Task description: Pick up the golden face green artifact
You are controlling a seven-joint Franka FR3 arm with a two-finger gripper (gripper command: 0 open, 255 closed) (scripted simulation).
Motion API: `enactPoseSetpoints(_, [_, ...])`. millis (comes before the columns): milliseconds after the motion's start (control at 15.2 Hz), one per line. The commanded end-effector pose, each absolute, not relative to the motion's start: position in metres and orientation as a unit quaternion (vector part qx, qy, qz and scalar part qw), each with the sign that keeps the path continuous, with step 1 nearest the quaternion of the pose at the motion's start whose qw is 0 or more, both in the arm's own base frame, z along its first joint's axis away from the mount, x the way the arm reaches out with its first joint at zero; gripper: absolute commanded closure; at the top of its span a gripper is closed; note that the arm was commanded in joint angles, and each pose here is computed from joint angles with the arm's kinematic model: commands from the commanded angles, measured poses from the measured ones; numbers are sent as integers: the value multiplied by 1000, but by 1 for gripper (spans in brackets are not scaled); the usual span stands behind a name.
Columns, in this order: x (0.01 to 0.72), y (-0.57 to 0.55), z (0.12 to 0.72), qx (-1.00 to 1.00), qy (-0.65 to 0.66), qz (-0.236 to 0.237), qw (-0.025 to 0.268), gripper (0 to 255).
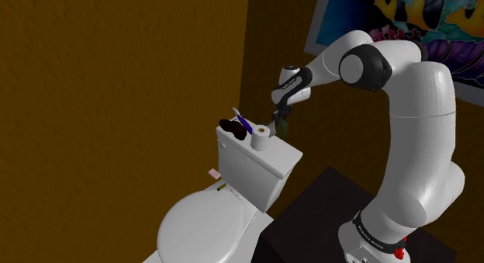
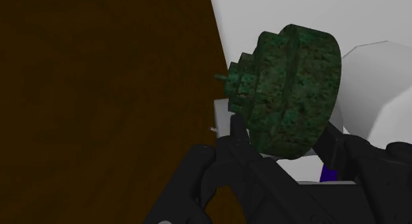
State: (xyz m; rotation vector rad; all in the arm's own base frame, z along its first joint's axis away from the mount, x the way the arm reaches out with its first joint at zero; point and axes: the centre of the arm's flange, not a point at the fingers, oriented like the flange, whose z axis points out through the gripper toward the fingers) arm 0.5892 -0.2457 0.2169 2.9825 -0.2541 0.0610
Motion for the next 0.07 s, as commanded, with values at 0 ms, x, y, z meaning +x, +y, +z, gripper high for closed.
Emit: enactPoseSetpoints(0, [588,-247,220,993,-85,20,74,255])
